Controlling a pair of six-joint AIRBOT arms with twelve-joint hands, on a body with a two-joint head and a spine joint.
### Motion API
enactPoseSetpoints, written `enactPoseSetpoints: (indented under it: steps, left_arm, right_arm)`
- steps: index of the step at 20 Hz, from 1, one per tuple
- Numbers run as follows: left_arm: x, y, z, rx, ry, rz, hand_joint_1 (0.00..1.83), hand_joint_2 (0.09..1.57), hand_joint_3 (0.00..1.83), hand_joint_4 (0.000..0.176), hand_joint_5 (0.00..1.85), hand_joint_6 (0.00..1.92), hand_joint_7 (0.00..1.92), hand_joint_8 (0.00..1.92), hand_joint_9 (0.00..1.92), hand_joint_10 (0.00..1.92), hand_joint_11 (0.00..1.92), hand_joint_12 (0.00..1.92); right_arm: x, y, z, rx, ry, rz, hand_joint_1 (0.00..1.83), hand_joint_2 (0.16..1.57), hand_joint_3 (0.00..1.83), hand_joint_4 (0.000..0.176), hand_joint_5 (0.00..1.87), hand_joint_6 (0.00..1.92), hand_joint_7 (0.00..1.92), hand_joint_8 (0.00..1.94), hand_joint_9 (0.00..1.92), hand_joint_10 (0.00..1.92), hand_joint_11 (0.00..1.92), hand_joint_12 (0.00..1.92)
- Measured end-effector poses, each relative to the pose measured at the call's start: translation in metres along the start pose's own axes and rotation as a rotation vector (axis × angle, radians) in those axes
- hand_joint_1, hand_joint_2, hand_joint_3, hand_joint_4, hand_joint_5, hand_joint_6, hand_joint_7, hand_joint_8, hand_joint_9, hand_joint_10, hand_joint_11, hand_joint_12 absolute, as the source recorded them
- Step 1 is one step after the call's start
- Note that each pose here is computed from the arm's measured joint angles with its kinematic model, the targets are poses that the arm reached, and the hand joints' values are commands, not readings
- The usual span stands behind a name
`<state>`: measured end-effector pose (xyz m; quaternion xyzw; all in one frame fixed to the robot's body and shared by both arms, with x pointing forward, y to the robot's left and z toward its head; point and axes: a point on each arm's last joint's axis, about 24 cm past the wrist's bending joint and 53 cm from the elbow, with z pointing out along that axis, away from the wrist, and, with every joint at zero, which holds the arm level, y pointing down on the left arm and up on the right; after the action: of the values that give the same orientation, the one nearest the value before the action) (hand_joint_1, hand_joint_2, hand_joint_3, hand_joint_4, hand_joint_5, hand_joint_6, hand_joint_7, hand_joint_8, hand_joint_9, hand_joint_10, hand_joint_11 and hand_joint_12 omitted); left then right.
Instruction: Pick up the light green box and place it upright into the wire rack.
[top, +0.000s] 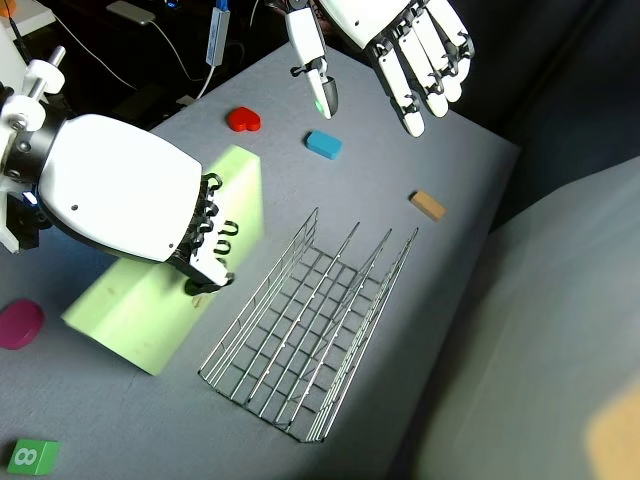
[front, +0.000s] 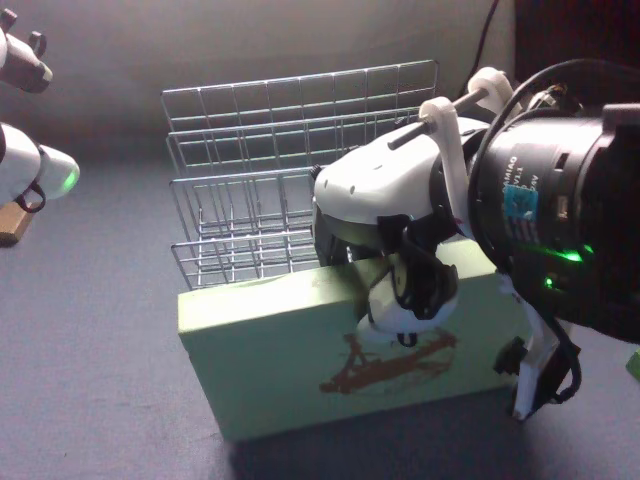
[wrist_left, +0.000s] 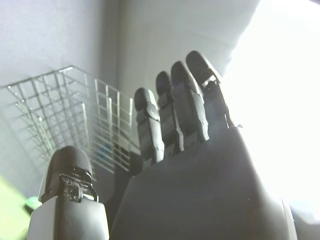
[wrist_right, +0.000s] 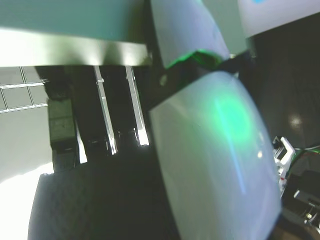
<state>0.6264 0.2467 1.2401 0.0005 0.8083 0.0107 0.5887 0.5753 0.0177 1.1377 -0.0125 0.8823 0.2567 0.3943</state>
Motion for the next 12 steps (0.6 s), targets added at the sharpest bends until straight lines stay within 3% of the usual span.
enactPoseSetpoints:
  steps: [4,12]
  left_arm:
    - [0.001,-0.001,-0.002,-0.001,0.002,0.003,0.2,1.22,0.0,0.071,0.38,0.0,0.32,0.0,0.28,0.0,0.0,0.79]
    - [0.003,0.0,-0.002,-0.009,0.011,-0.004,0.2,1.21,0.0,0.072,0.38,0.0,0.32,0.0,0.28,0.0,0.01,0.81]
  right_arm:
    - [-0.002,0.001,-0.007,-0.007,-0.004,0.005,1.36,1.15,0.0,0.0,0.82,1.02,0.88,1.13,0.9,1.33,0.78,1.28]
    - [-0.078,0.033,-0.049,-0.088,-0.16,-0.002,1.36,1.16,0.0,0.0,0.82,1.01,0.88,1.15,0.89,1.35,0.79,1.33]
